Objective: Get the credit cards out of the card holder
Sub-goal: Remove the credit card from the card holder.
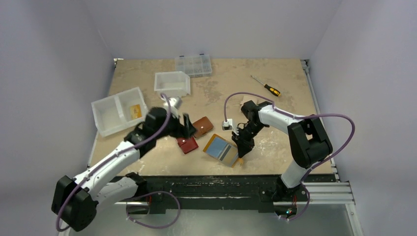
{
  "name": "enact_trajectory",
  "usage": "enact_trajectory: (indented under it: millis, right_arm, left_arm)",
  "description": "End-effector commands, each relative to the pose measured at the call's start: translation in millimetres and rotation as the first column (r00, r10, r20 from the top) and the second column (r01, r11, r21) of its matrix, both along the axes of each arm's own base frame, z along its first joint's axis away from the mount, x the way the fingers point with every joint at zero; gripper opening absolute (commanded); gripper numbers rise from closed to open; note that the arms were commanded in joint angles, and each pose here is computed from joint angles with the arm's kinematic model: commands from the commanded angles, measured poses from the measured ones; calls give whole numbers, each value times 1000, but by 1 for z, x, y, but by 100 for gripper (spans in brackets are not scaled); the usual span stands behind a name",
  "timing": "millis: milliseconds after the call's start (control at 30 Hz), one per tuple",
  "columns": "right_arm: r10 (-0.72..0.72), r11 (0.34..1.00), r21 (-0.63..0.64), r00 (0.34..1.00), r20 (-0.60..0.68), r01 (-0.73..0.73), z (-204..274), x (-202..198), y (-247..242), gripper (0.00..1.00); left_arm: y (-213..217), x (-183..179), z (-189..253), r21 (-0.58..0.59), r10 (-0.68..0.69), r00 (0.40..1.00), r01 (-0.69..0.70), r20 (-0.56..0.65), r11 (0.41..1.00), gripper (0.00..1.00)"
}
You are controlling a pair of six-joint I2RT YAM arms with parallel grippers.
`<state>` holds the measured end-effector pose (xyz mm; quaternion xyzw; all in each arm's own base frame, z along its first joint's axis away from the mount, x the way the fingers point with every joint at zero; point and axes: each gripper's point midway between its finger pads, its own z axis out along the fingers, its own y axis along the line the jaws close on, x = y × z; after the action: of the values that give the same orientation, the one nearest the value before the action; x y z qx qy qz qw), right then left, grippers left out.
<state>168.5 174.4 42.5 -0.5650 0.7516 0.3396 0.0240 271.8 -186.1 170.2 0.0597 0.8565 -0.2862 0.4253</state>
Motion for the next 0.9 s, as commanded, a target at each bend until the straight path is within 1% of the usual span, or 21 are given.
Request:
enact_trajectory:
  millis: [0, 100, 133, 267, 333, 367, 400, 500, 567, 700, 867]
  right_arm:
    - [34, 999, -42, 997, 67, -31, -14, 14, -6, 6]
    - [33, 998, -47, 998, 59, -30, -16, 13, -7, 7]
    - [33, 998, -47, 998, 56, -30, -16, 13, -7, 7]
    - [36, 998, -49, 998, 42, -33, -18, 11, -7, 8]
    - [35, 998, -48, 999, 39, -33, -19, 11, -6, 9]
    - [35, 998, -48, 999, 38, -33, -19, 11, -7, 9]
    - [35, 998, -48, 999, 37, -33, -20, 10, -7, 10]
    - [36, 998, -47, 999, 34, -34, -20, 9, -7, 12]
    - [36, 998, -44, 999, 32, -35, -20, 9, -6, 13]
    - [37, 998, -46, 999, 24, -36, -21, 8, -6, 14]
    - [37, 998, -43, 999, 14, -36, -22, 7, -6, 19]
  left_arm:
    - [-69, -60, 11, -166, -183, 979, 197, 91, 966, 73]
    - [-92, -93, 3, -172, -239, 960, 263, 146, 949, 73]
    - [-97, -98, -1, -156, -238, 958, 262, 157, 952, 72]
    - [-125, -127, -15, -54, -291, 936, 307, 199, 950, 73]
    - [-143, -143, -22, 23, -327, 916, 330, 232, 944, 73]
    - [-148, -146, -25, 69, -326, 912, 319, 249, 945, 73]
    - [-152, -146, -34, 141, -332, 905, 304, 267, 942, 74]
    - [-161, -144, -46, 288, -328, 887, 237, 325, 928, 75]
    - [-167, -141, -51, 342, -328, 881, 209, 342, 916, 76]
    - [-178, -135, -55, 360, -314, 874, 177, 370, 916, 77]
    - [-176, -123, -56, 362, -254, 869, 95, 424, 927, 78]
